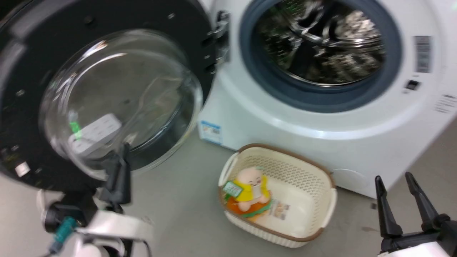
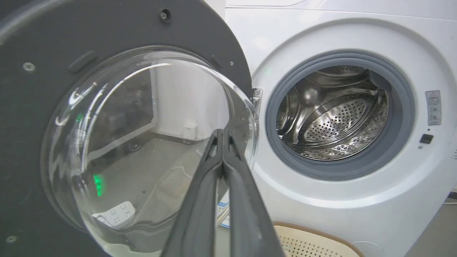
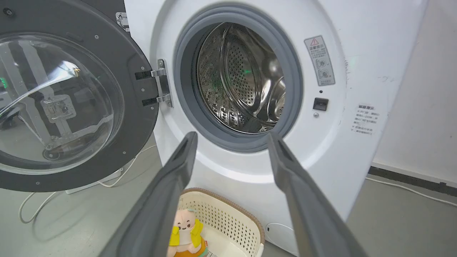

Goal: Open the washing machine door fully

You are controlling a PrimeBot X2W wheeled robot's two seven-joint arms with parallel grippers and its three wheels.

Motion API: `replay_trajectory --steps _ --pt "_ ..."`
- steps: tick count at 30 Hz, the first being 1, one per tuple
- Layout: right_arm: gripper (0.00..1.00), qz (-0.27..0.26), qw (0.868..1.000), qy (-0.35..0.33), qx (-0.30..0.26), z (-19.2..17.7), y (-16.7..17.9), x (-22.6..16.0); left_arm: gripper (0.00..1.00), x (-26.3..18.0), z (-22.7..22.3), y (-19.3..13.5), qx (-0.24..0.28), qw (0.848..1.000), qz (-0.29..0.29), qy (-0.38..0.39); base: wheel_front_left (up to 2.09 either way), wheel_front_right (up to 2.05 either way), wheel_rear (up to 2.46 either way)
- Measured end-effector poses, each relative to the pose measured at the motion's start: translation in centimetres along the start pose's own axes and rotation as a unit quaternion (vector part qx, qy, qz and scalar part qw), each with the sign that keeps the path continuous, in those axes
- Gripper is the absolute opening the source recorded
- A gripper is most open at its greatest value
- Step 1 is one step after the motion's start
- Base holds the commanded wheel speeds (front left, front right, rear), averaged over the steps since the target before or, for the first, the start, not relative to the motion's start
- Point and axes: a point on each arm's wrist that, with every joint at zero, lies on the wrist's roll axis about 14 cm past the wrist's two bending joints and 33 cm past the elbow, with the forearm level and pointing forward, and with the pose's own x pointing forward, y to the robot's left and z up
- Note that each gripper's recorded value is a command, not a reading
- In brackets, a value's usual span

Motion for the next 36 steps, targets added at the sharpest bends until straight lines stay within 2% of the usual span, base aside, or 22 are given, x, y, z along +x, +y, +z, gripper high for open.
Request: replay_trajectory --steps 3,11,16,21,22,23,36 --pt "1.0 -0.021 1.0 -0.015 -0.004 1.2 -0.9 -1.2 0.0 -0.4 -1.1 -2.4 -0.026 0.999 -0.017 0.013 0.0 0.0 0.0" --pt "1.0 -0.084 0.995 -0.034 -0.028 3.3 -4.2 -4.9 0.0 -1.3 -4.2 -7.9 -0.057 0.994 -0.071 0.055 0.0 0.0 0.0" --pt "1.0 -0.116 0.992 -0.033 -0.036 3.6 -5.7 -6.9 0.0 -2.2 -6.3 -10.9 -0.053 0.988 -0.114 0.086 0.0 0.0 0.0" --pt "1.0 -0.138 0.99 -0.013 -0.037 2.5 -6.7 -8.6 0.0 -2.6 -7.8 -12.5 -0.039 0.983 -0.141 0.107 0.0 0.0 0.0" --pt "1.0 -0.142 0.989 -0.009 -0.036 2.3 -6.9 -8.8 0.31 -2.6 -7.9 -12.8 -0.037 0.983 -0.144 0.109 0.0 0.0 0.0" --pt "1.0 -0.145 0.989 -0.006 -0.036 2.1 -7.0 -8.9 1.0 -2.5 -8.1 -13.0 -0.038 0.983 -0.144 0.111 0.0 0.0 0.0" --pt "1.0 -0.158 0.987 0.02 -0.03 0.5 -7.6 -9.9 1.0 -2.4 -8.7 -13.6 -0.042 0.982 -0.143 0.119 0.0 0.0 0.0"
